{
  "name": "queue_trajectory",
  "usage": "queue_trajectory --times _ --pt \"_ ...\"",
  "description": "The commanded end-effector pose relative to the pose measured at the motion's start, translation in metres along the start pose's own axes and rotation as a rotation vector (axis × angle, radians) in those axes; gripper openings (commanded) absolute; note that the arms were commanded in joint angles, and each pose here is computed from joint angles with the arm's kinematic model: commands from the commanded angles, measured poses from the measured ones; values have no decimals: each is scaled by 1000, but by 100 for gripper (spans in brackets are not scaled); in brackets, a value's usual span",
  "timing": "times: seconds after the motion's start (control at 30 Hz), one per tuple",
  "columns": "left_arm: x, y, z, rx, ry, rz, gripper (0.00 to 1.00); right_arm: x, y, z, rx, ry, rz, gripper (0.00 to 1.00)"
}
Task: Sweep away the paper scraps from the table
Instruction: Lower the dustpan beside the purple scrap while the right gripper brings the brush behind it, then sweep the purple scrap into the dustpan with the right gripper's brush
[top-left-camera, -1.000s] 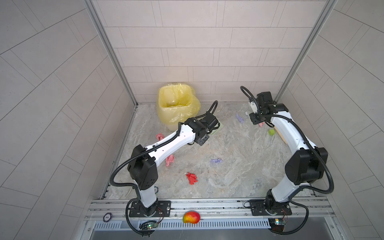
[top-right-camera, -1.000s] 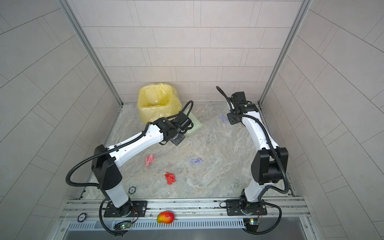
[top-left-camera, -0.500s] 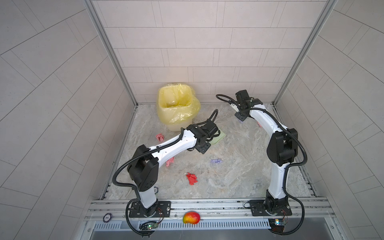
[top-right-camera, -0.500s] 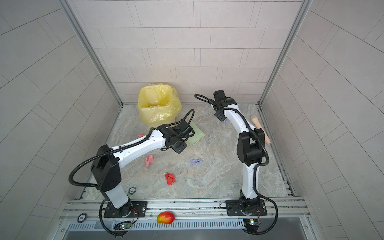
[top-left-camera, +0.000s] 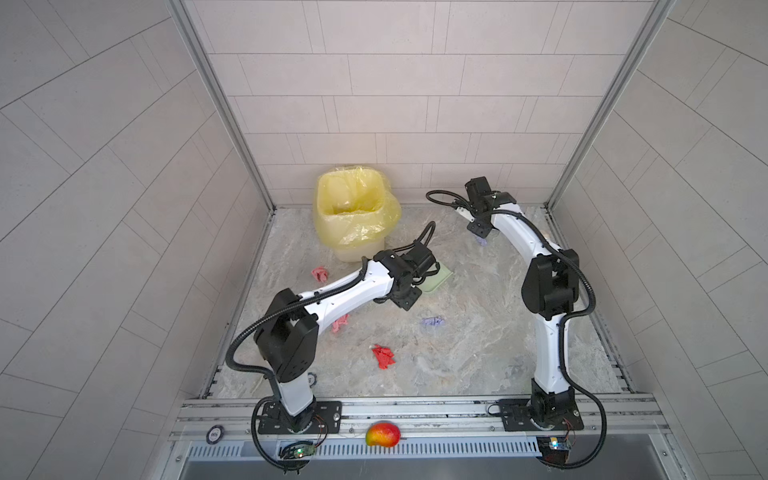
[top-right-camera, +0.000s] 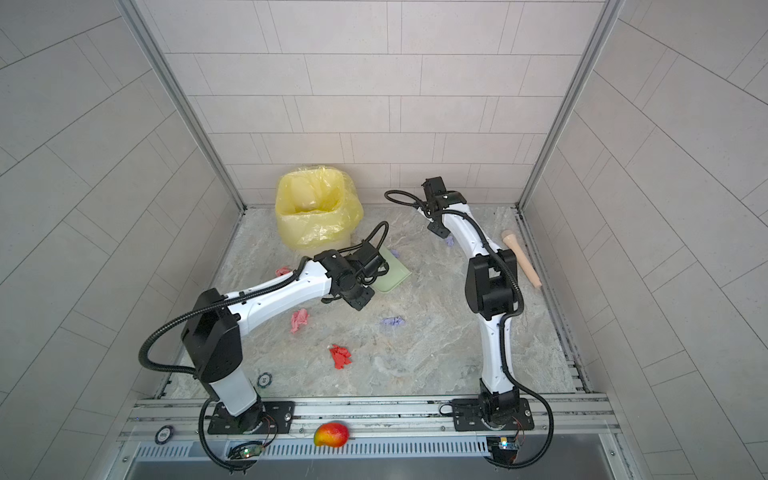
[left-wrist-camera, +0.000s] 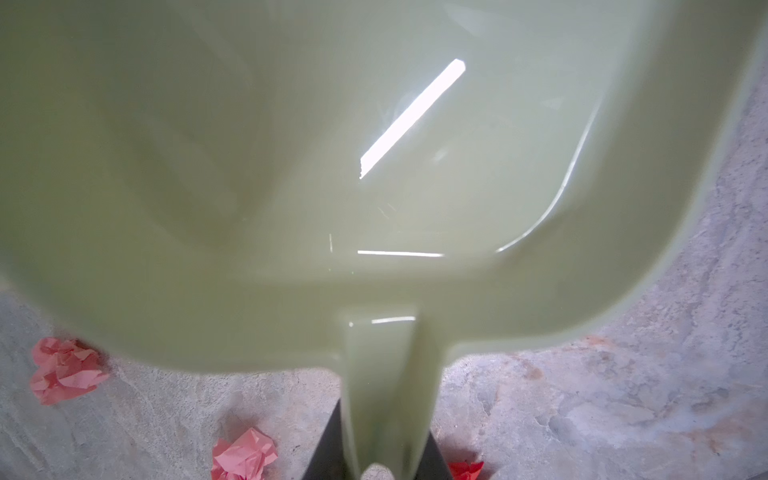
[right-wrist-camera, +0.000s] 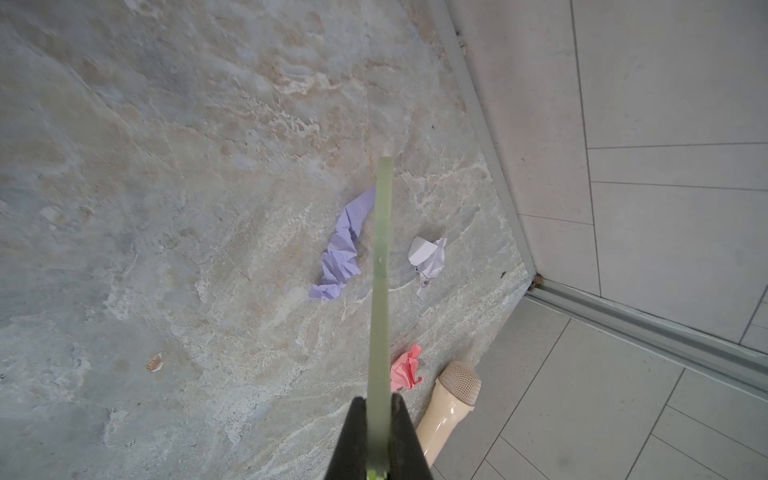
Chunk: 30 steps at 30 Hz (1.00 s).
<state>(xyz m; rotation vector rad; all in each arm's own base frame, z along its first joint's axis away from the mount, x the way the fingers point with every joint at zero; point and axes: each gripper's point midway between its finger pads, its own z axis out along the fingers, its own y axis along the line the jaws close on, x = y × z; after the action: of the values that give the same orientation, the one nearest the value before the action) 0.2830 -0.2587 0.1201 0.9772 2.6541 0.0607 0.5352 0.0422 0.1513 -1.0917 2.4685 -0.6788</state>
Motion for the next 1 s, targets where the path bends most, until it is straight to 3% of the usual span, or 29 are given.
queue_trajectory --times 0.0,0.27,0.6,0.77,0.97 --pt "-1 -2 -6 8 -17 -25 0 1 9 -4 -48 15 -53 0" --pt "2 -1 -5 -1 -8 -25 0 23 44 -36 -181 45 -112 0" --pt "9 -4 4 6 35 11 0 63 116 -92 -324 75 -184 0" --pt "12 -7 9 22 56 28 0 74 119 -115 -296 94 -109 0" --pt "4 -26 17 97 92 110 0 75 93 -121 -243 115 120 0"
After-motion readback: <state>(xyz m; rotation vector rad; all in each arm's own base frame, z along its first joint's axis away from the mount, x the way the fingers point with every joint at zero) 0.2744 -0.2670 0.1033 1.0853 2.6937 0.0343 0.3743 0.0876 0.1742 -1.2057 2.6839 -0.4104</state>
